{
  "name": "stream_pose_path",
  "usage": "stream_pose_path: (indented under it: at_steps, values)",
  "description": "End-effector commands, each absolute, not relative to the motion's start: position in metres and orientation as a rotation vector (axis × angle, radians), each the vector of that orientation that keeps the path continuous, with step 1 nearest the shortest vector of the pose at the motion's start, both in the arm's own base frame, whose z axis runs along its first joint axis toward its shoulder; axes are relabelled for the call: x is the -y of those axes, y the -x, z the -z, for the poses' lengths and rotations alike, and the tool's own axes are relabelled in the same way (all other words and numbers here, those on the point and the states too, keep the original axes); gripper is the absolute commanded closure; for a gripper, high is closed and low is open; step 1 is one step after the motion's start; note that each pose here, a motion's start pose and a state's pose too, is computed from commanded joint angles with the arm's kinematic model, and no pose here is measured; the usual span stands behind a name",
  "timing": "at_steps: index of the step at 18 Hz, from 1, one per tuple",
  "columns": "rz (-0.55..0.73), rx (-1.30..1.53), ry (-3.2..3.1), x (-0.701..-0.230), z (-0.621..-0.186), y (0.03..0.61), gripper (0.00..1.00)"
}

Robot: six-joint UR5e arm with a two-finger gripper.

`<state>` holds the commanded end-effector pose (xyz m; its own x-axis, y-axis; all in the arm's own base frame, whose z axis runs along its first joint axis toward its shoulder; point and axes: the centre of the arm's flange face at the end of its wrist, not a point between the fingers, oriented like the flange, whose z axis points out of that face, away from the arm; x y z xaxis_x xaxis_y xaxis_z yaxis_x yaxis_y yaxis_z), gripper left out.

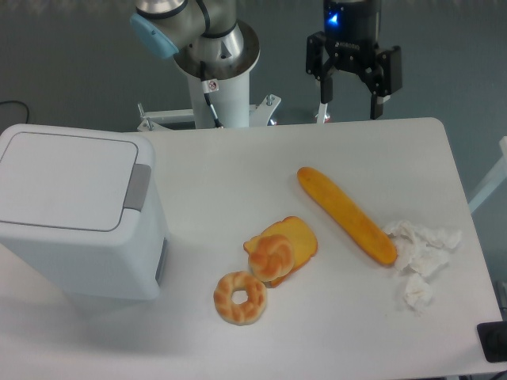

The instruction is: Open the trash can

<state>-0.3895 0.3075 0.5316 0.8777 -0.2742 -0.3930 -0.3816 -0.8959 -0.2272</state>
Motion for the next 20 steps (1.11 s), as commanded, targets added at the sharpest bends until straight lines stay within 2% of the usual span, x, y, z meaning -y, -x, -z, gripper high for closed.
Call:
stream_pose_path:
  at_steps: [20]
  values:
    - [-0.477,-0.522,2.659,-0.318,-0.535,0.383,0.0]
